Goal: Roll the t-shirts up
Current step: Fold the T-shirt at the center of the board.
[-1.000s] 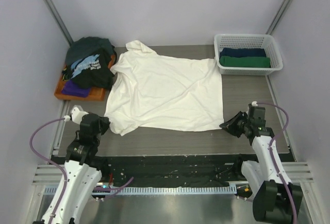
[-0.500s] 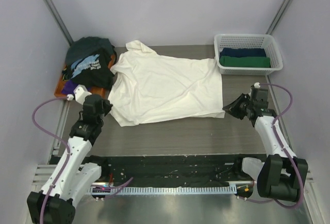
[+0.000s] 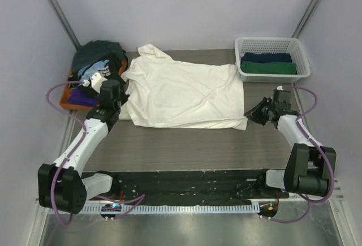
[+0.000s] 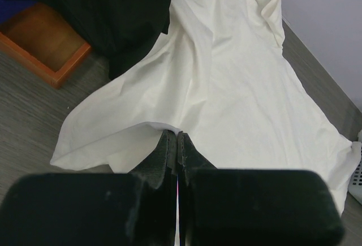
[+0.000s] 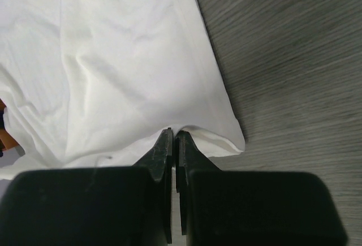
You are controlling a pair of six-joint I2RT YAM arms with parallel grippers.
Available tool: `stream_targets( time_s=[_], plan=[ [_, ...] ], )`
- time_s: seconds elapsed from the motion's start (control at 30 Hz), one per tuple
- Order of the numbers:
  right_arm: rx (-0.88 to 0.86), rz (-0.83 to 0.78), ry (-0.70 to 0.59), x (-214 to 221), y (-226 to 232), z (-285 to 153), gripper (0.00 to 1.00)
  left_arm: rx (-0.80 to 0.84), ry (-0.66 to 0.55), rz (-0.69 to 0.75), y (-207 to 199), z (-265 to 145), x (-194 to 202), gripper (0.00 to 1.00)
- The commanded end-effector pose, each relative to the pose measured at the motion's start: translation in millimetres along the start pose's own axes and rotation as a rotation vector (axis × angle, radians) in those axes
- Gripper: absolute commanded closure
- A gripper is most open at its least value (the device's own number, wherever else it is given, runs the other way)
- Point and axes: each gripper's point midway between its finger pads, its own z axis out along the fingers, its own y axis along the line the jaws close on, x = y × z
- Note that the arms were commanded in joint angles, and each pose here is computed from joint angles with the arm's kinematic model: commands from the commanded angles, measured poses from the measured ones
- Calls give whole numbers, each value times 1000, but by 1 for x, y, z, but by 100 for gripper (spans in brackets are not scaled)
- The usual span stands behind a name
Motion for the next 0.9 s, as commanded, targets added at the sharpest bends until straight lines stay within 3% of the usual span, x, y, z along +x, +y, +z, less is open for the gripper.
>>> stream_targets(
  time_s=[0.0,0.4,0.87],
  plan=[
    [-52,-9,-116,-39,26,1,99,22,-85,3,-19,9,-26,100],
    [-9,27,-125,-57,24,26,99,20,-141,27,-39,23,-49,100],
    [2,25,-159,-77,28,41,99,13,-106,85,-59,57,-46,100]
  ],
)
